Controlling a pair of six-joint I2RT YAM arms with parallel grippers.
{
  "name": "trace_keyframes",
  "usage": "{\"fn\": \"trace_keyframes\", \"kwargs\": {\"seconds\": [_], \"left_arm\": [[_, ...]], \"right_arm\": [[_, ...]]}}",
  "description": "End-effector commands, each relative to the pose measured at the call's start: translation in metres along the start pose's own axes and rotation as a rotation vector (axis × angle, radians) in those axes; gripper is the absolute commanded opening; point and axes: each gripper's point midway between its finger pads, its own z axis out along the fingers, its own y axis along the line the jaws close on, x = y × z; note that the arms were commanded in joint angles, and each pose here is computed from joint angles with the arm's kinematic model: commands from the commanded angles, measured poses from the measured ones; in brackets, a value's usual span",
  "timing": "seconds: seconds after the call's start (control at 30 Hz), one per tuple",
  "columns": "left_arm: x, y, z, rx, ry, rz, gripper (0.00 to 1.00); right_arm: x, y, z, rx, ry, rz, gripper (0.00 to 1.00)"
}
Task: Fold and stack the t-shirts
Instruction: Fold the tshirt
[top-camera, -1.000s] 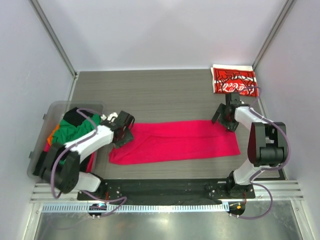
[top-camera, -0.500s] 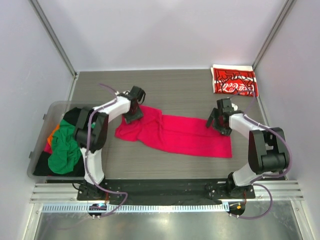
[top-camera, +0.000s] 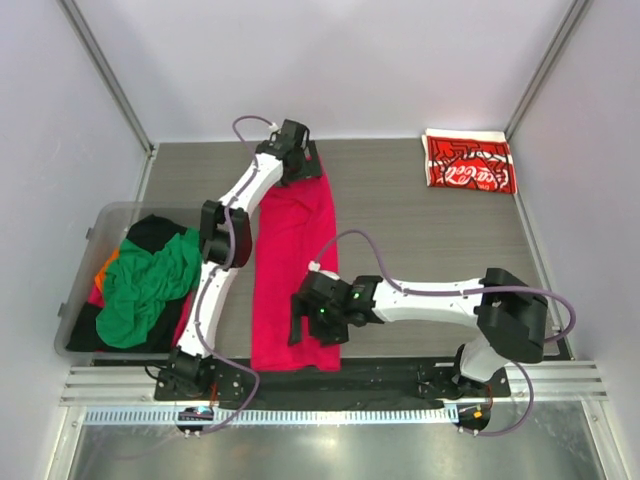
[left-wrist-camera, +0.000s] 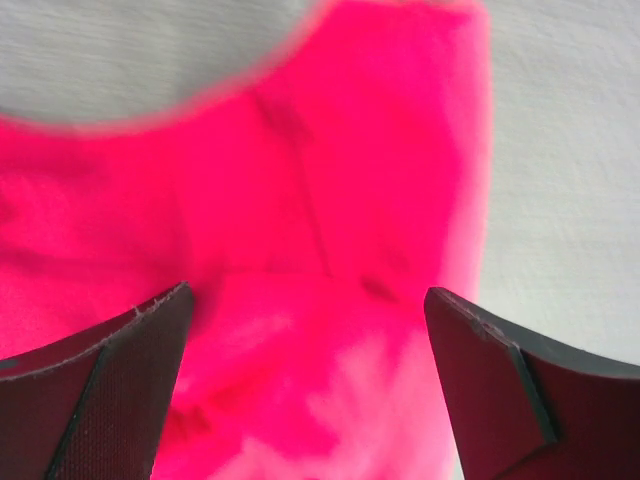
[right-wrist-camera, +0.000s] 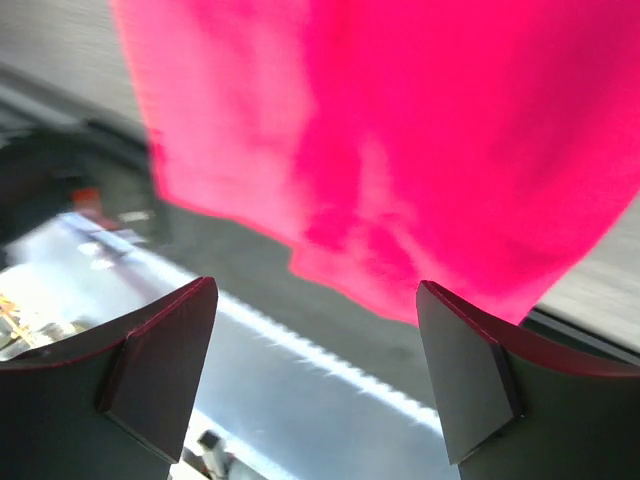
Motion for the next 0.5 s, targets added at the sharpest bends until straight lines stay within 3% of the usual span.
{"fn": "trace_keyframes", "kwargs": {"seconds": [0.0, 0.07, 0.23, 0.4, 0.47], "left_arm": [[-0.071, -0.072, -0.139, 0.259, -0.245, 0.149, 1.00], [-0.088, -0.067, -0.179, 0.243, -0.306, 0.187, 1.00], [-0.104, -0.048, -0.248, 0.214, -0.333, 0.185, 1.00], [-0.074, 0.007, -0.280, 0.088, -0.276, 0.145, 1.00], [-0.050, 0.034, -0.293, 0.047, -0.246, 0.122, 1.00]], "right_arm": [[-0.027, 0.035, -0.031, -0.018, -0.089, 0.008, 0.87], [-0.052, 0.049, -0.049, -0.006, -0.193, -0.054, 0.88], [-0.086, 0.046, -0.064, 0.049, -0.259, -0.118, 0.89], [-0.160, 0.021, -0.092, 0.074, -0.373, -0.107, 0.88], [-0.190, 0.033, -0.105, 0.009, -0.402, -0.133, 0.86]]}}
